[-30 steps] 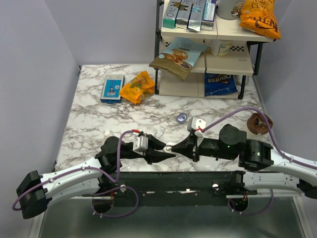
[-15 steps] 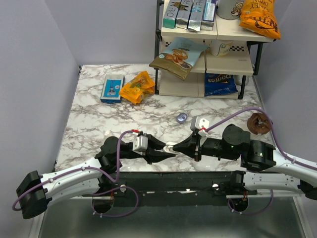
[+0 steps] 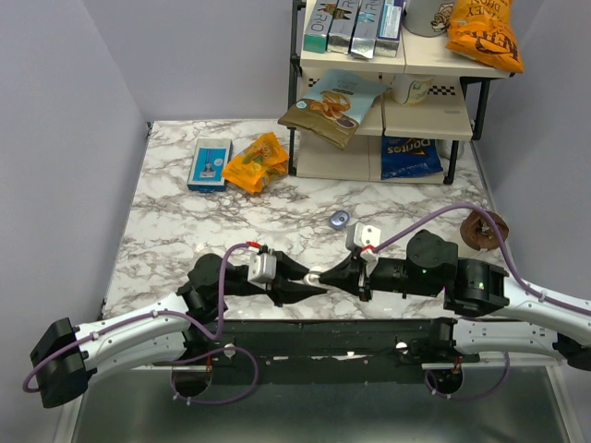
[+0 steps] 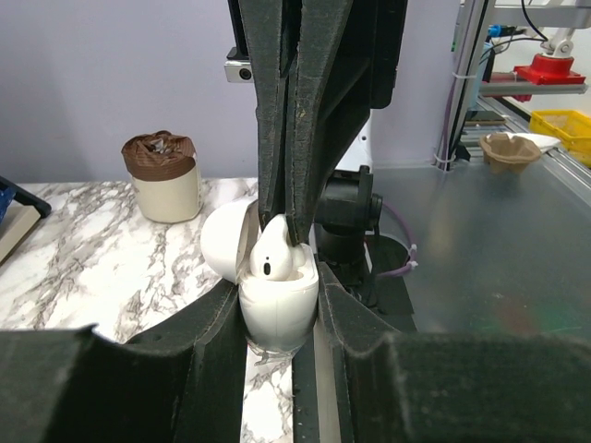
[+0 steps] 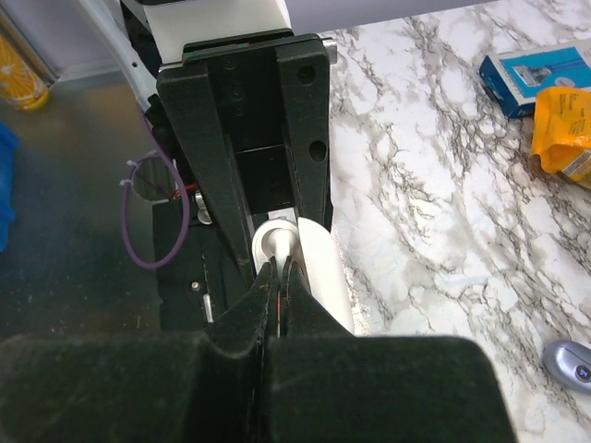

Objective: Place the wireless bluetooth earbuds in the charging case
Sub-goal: Adjust the earbud with the charging case.

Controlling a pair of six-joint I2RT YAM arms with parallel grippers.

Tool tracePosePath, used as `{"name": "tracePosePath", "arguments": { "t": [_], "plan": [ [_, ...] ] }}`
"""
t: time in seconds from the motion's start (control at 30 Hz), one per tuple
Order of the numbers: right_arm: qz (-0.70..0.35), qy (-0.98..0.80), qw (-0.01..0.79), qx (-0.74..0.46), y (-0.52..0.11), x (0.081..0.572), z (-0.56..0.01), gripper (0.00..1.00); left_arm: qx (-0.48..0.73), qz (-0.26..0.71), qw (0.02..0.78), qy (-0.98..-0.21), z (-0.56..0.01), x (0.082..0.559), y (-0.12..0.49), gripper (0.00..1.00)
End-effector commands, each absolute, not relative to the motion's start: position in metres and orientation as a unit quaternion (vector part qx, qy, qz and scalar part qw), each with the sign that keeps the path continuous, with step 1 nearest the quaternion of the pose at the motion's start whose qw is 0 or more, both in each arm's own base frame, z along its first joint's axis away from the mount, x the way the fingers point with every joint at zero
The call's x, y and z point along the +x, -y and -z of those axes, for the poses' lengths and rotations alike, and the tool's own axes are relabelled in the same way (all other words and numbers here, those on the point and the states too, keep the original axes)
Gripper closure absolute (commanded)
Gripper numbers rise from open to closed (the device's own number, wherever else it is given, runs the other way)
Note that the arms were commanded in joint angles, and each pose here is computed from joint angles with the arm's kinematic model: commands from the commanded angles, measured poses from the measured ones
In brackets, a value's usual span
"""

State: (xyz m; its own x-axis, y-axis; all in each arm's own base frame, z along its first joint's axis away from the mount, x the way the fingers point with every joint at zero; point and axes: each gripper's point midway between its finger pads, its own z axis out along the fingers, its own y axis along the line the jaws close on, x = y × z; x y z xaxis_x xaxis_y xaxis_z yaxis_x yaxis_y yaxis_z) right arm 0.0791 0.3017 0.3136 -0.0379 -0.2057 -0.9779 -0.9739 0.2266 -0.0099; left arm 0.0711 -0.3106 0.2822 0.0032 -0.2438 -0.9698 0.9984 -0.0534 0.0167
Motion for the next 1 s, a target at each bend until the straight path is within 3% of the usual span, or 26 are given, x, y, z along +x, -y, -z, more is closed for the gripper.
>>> {"name": "tracePosePath", "arguments": {
  "t": [0.0, 0.7, 0.83, 0.93, 0.97],
  "plan": [
    [-0.362, -0.611, 0.469, -0.525, -0.298, 0.076, -0.293, 0.99, 0.458, 0.585, 0.56, -0.368, -0.306, 0.058, 0.305, 1.0],
    [-0.35, -0.582, 0.446, -0.583, -0.287, 0.063, -0.284, 0.99, 0.473, 0.619, 0.532, -0.332, -0.311, 0.038, 0.302, 1.0],
    [-0.351, -0.583, 0.444, -0.583, -0.289, 0.063, -0.285, 0.95, 0.474, 0.621, 0.528, -0.334, -0.31, 0.038, 0.304, 1.0],
    [-0.351, -0.584, 0.441, -0.584, -0.29, 0.063, -0.287, 0.87, 0.474, 0.621, 0.527, -0.336, -0.31, 0.039, 0.304, 1.0],
    [-0.351, -0.585, 0.441, -0.584, -0.291, 0.063, -0.287, 0.8, 0.474, 0.62, 0.528, -0.336, -0.31, 0.039, 0.304, 1.0]
  ]
}}
